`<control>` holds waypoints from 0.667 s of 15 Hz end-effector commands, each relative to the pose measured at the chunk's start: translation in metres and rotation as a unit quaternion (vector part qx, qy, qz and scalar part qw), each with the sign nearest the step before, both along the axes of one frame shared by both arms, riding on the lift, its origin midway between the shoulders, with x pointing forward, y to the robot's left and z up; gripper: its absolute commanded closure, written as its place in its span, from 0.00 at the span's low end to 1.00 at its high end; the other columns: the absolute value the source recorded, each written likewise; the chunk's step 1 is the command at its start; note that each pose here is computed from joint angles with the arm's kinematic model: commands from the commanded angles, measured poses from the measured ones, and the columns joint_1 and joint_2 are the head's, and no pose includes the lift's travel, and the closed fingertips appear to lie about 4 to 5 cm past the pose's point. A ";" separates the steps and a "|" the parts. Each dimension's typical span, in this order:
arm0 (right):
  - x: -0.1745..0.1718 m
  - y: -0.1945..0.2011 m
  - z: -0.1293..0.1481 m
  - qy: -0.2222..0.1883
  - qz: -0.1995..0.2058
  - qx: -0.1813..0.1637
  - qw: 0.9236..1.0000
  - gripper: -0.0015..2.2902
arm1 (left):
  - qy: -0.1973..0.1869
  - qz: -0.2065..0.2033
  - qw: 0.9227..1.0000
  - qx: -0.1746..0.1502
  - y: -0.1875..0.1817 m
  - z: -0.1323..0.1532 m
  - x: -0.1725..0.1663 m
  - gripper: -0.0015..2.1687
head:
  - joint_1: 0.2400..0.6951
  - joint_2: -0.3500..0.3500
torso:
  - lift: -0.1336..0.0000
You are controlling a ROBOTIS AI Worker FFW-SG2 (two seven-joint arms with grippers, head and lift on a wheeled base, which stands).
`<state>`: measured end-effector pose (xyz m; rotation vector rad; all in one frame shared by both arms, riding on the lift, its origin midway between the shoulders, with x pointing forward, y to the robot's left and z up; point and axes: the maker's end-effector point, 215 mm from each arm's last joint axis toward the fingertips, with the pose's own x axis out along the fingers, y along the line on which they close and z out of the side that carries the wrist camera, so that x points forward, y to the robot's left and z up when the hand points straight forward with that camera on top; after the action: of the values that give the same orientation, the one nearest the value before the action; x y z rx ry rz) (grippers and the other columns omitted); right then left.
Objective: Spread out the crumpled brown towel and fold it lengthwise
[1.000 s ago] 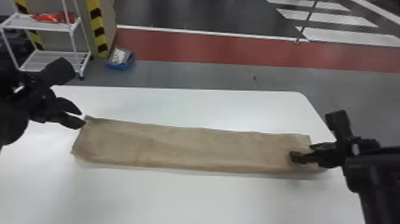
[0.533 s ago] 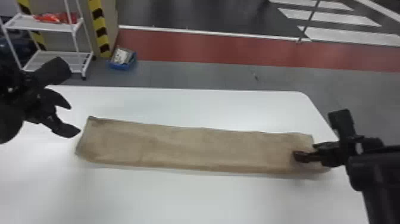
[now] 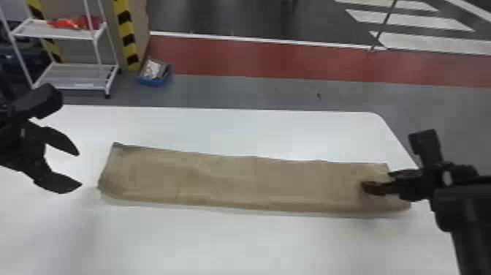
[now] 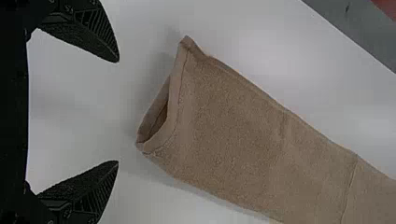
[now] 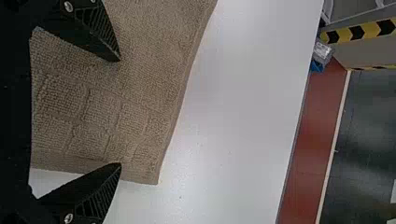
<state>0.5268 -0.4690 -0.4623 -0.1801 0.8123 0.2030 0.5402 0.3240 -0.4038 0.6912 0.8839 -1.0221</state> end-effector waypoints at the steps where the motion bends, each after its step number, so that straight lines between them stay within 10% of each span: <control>1: 0.002 0.000 0.002 -0.001 0.000 0.001 1.000 0.04 | 0.001 -0.017 1.000 -0.025 -0.008 -0.002 -0.007 0.07 | 1.00 0.29 | 0.07; 10: 0.001 0.003 0.001 0.000 0.000 0.005 1.000 0.04 | 0.042 -0.035 0.998 -0.017 -0.013 -0.039 -0.025 0.09 | 1.00 0.27 | 0.07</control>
<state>0.5283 -0.4666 -0.4607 -0.1711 0.8099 0.2064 0.5192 0.3133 -0.4399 0.6531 0.9166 -1.1082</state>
